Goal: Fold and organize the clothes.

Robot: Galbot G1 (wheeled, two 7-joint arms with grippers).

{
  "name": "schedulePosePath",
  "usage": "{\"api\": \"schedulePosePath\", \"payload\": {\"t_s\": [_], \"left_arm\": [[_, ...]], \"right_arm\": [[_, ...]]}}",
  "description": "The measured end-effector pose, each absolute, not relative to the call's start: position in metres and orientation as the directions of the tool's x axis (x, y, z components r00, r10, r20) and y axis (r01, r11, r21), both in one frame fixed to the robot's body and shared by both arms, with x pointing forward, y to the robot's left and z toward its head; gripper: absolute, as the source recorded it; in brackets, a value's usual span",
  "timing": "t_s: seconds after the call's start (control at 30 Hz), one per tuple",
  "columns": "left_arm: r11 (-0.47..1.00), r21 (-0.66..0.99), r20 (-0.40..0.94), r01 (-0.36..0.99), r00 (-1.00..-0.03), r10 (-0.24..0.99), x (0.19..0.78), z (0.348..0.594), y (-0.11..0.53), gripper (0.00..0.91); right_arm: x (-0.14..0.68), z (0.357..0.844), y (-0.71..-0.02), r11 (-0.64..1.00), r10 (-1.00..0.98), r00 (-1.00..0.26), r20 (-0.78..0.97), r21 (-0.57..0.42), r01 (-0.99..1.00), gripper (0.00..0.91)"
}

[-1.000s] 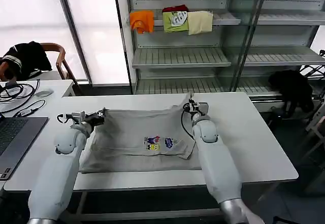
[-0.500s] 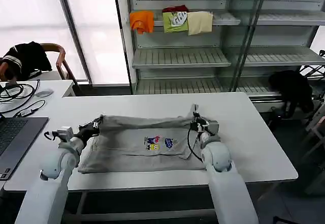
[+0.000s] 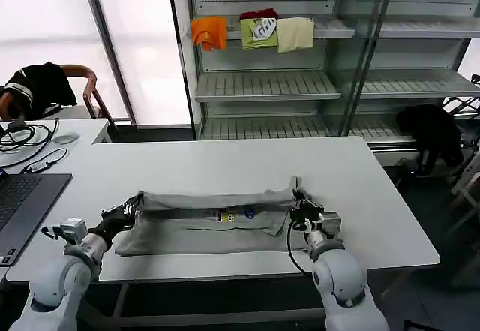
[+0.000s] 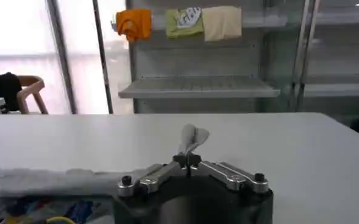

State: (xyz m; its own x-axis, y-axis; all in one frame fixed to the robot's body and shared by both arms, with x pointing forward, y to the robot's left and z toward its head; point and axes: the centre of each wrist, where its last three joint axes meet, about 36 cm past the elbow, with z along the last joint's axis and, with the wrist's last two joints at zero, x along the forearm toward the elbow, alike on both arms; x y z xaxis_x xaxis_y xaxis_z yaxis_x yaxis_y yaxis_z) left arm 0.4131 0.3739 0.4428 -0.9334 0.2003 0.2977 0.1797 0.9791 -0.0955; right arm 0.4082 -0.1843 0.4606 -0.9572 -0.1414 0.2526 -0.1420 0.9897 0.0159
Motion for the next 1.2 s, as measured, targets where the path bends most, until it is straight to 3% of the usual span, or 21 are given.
{"api": "schedulePosePath", "payload": {"t_s": [0.17, 0.2, 0.23, 0.27, 0.37, 0.4, 0.43, 0.47, 0.5, 0.8, 1.1, 1.13, 1.17, 1.2], "left_arm": [[0.978, -0.080, 0.321, 0.191, -0.924, 0.207, 0.405, 0.438, 0.376, 0.010], [0.979, -0.075, 0.325, 0.192, -0.923, 0.206, 0.404, 0.438, 0.377, 0.010], [0.979, -0.071, 0.329, 0.192, -0.922, 0.205, 0.403, 0.437, 0.377, 0.020], [0.979, -0.066, 0.332, 0.192, -0.921, 0.203, 0.403, 0.437, 0.378, 0.020], [0.980, -0.051, 0.341, 0.191, -0.919, 0.197, 0.401, 0.437, 0.379, 0.040], [0.981, -0.046, 0.343, 0.191, -0.919, 0.195, 0.401, 0.437, 0.379, 0.151], [0.981, -0.041, 0.345, 0.190, -0.919, 0.192, 0.401, 0.436, 0.379, 0.383], [0.981, -0.035, 0.347, 0.188, -0.919, 0.189, 0.401, 0.436, 0.379, 0.766], [0.982, -0.030, 0.349, 0.186, -0.919, 0.185, 0.401, 0.435, 0.379, 0.907], [0.987, 0.018, 0.363, 0.157, -0.921, 0.140, 0.393, 0.428, 0.373, 0.907], [0.991, 0.094, 0.387, 0.097, -0.920, 0.053, 0.383, 0.414, 0.362, 0.907], [0.991, 0.099, 0.391, 0.091, -0.919, 0.046, 0.382, 0.412, 0.360, 0.645], [0.991, 0.103, 0.394, 0.087, -0.918, 0.040, 0.382, 0.411, 0.359, 0.464], [0.991, 0.108, 0.397, 0.082, -0.917, 0.032, 0.382, 0.410, 0.358, 0.131]], "right_arm": [[0.394, 0.456, -0.182, 0.989, -0.142, -0.953, 0.266, 0.002, -0.147, 0.000], [0.391, 0.454, -0.181, 0.990, -0.138, -0.953, 0.271, -0.002, -0.144, 0.040], [0.389, 0.453, -0.181, 0.990, -0.135, -0.952, 0.275, -0.007, -0.142, 0.312], [0.387, 0.452, -0.181, 0.990, -0.129, -0.951, 0.279, -0.013, -0.138, 0.907], [0.381, 0.448, -0.180, 0.992, -0.107, -0.951, 0.290, -0.037, -0.122, 0.907], [0.380, 0.447, -0.181, 0.992, -0.095, -0.952, 0.291, -0.050, -0.114, 0.907], [0.378, 0.446, -0.180, 0.992, -0.082, -0.952, 0.294, -0.065, -0.106, 0.907], [0.377, 0.444, -0.180, 0.992, -0.065, -0.952, 0.298, -0.084, -0.093, 0.907], [0.376, 0.443, -0.181, 0.992, -0.045, -0.953, 0.300, -0.102, -0.079, 0.907], [0.374, 0.437, -0.189, 0.971, 0.116, -0.952, 0.283, -0.234, 0.048, 0.907], [0.377, 0.454, -0.195, 0.970, 0.138, -0.969, 0.206, -0.224, 0.091, 0.907], [0.377, 0.457, -0.195, 0.971, 0.137, -0.971, 0.197, -0.220, 0.093, 0.907], [0.378, 0.459, -0.195, 0.972, 0.135, -0.973, 0.189, -0.215, 0.093, 0.907], [0.378, 0.462, -0.194, 0.973, 0.133, -0.974, 0.182, -0.211, 0.094, 0.907]]}}
